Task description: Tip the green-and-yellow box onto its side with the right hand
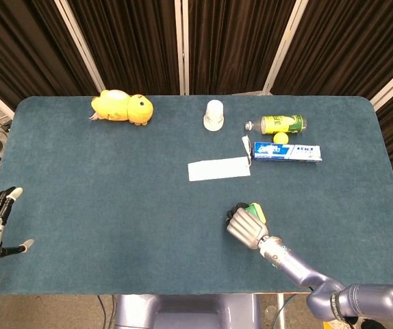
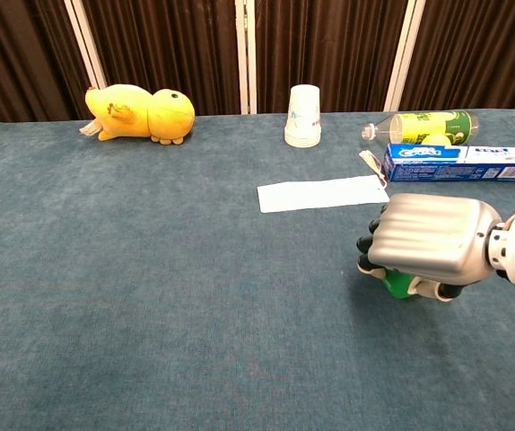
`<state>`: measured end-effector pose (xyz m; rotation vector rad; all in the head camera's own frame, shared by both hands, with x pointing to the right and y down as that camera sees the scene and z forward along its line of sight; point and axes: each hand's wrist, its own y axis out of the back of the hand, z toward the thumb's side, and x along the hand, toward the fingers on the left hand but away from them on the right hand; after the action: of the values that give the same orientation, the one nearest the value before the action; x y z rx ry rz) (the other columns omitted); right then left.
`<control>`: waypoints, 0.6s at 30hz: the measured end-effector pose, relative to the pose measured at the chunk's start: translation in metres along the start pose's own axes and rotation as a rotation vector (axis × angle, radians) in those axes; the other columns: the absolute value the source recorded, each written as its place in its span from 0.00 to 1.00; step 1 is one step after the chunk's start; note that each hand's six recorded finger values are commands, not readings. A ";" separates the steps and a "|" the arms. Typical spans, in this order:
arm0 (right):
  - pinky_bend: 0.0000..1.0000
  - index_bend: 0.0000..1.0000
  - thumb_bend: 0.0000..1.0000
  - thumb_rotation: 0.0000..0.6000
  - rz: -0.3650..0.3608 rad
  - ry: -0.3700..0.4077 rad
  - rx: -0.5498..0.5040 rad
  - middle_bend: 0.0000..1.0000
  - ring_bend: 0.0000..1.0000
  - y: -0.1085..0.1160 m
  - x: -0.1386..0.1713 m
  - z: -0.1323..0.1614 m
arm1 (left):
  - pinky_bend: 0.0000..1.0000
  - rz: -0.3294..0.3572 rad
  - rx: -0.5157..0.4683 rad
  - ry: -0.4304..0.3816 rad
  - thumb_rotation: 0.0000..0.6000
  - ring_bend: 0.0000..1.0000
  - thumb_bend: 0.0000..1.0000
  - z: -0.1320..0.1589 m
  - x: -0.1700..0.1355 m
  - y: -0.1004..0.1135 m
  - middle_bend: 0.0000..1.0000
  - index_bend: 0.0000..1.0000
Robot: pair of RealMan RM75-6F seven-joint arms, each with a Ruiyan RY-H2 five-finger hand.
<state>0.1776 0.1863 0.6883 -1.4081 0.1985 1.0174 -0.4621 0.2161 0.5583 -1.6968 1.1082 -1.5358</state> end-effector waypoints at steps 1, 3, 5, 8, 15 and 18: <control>0.59 0.46 0.56 1.00 -0.010 -0.002 -0.009 0.53 0.39 0.001 0.000 -0.001 | 0.00 0.000 0.000 0.000 1.00 0.00 0.00 0.000 0.000 0.000 0.00 0.00; 0.59 0.46 0.56 1.00 -0.038 -0.009 -0.040 0.53 0.40 0.006 0.001 -0.004 | 0.00 0.000 0.000 -0.001 1.00 0.00 0.00 0.000 0.000 0.000 0.00 0.00; 0.59 0.46 0.56 1.00 -0.068 -0.019 -0.087 0.53 0.40 0.010 0.002 -0.007 | 0.00 0.001 -0.001 -0.001 1.00 0.00 0.00 0.000 0.000 0.000 0.00 0.00; 0.59 0.47 0.57 1.00 -0.112 -0.039 -0.185 0.53 0.40 0.017 0.003 -0.014 | 0.00 0.000 -0.003 -0.002 1.00 0.00 0.00 0.001 -0.001 0.000 0.00 0.00; 0.57 0.46 0.58 1.00 -0.217 -0.091 -0.499 0.52 0.40 0.028 0.008 -0.032 | 0.00 0.005 0.002 -0.003 1.00 0.00 0.00 0.001 -0.001 0.000 0.00 0.00; 0.54 0.46 0.58 1.00 -0.248 -0.109 -0.661 0.52 0.40 0.026 0.011 -0.038 | 0.00 0.006 0.000 -0.006 1.00 0.00 0.00 0.002 -0.001 0.001 0.00 0.00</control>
<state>0.1828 0.1542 0.6539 -1.9029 -0.4233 0.9877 -0.4605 0.2167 0.5568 -1.6952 1.1096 -1.5263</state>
